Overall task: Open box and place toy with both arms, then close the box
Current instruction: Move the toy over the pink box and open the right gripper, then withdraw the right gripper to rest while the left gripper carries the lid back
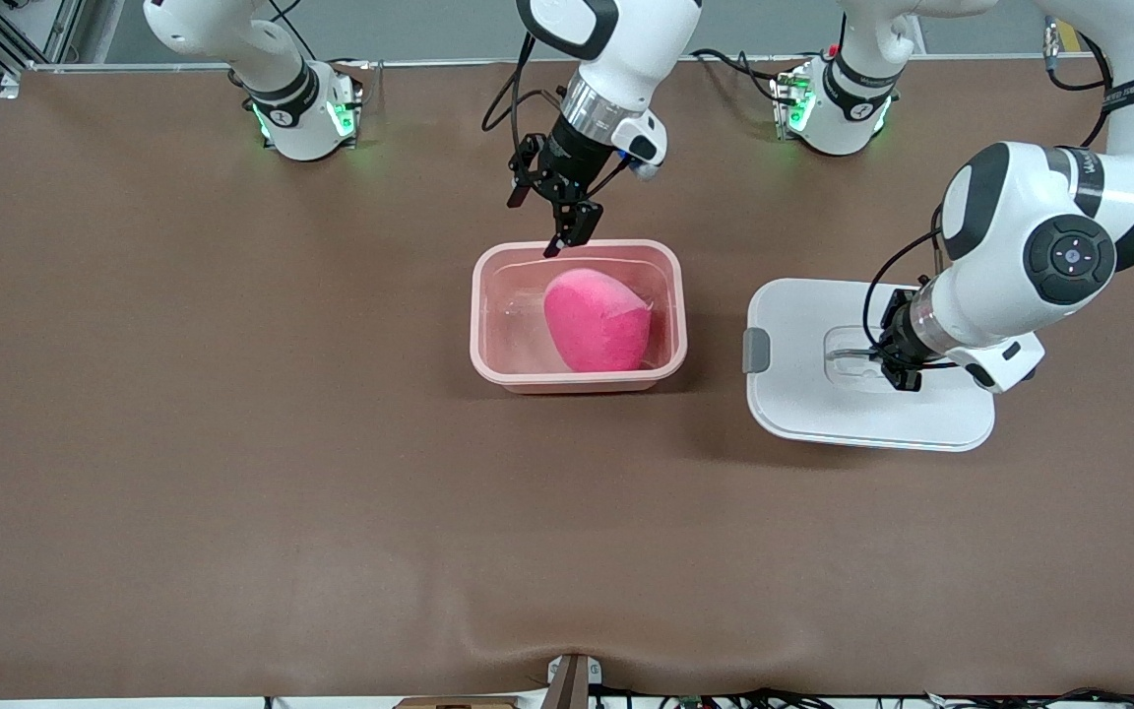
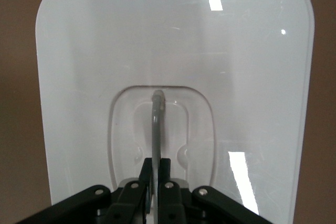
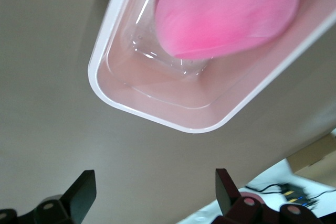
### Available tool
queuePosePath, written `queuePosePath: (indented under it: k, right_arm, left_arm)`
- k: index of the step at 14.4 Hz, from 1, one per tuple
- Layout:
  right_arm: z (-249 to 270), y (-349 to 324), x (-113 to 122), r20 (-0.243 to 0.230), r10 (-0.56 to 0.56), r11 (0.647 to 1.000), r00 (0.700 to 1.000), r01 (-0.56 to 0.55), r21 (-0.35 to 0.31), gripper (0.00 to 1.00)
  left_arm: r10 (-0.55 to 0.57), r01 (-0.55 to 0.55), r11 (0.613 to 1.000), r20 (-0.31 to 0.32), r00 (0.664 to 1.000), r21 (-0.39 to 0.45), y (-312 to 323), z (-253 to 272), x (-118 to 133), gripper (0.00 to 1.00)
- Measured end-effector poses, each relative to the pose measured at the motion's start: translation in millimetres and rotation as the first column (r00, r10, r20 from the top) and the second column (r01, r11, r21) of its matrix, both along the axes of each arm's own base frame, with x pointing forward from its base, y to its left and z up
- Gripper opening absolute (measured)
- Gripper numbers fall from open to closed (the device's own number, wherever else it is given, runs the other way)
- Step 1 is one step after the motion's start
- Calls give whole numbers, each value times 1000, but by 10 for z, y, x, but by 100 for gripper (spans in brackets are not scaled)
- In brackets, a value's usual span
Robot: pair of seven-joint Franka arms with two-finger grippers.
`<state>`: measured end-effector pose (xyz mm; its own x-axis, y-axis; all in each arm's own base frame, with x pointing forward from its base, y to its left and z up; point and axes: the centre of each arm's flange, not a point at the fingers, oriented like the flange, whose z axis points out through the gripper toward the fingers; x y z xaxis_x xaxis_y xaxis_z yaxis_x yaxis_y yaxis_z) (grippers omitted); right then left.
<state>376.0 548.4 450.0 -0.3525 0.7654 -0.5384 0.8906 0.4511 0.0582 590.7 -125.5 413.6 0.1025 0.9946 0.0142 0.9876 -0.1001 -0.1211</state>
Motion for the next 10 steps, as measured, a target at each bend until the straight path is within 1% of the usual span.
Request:
queuePosePath:
  k: [1,3,5,8,9,10]
  right_arm:
    - [17,-82,101,5,-67,998,998,66,21,100]
    - [72,-328,395,0,-177,983,984,177,47,100]
    - [161,-604,707,22,-286,956,958,284,78,100]
    - [357,-1049,1091,53,-437,894,898,428,134,100]
    - [427,-1230,1225,59,-486,868,872,473,152,100]
    - [484,-1442,1377,49,-536,836,843,522,171,100]
  left_arm:
    - [0,0,1000,0,1000,0,-2,-1,0,7]
    - [-1,1,1000,0,1000,0,-3,-6,-2,7]
    - [-1,1,1000,1,1000,0,-4,-8,-2,7]
    - [-2,2,1000,2,1000,-1,-10,-9,-2,7]
    - [-3,3,1000,3,1000,-1,-15,-8,-3,7]
    - [-4,4,1000,4,1000,-2,-26,-6,-5,7]
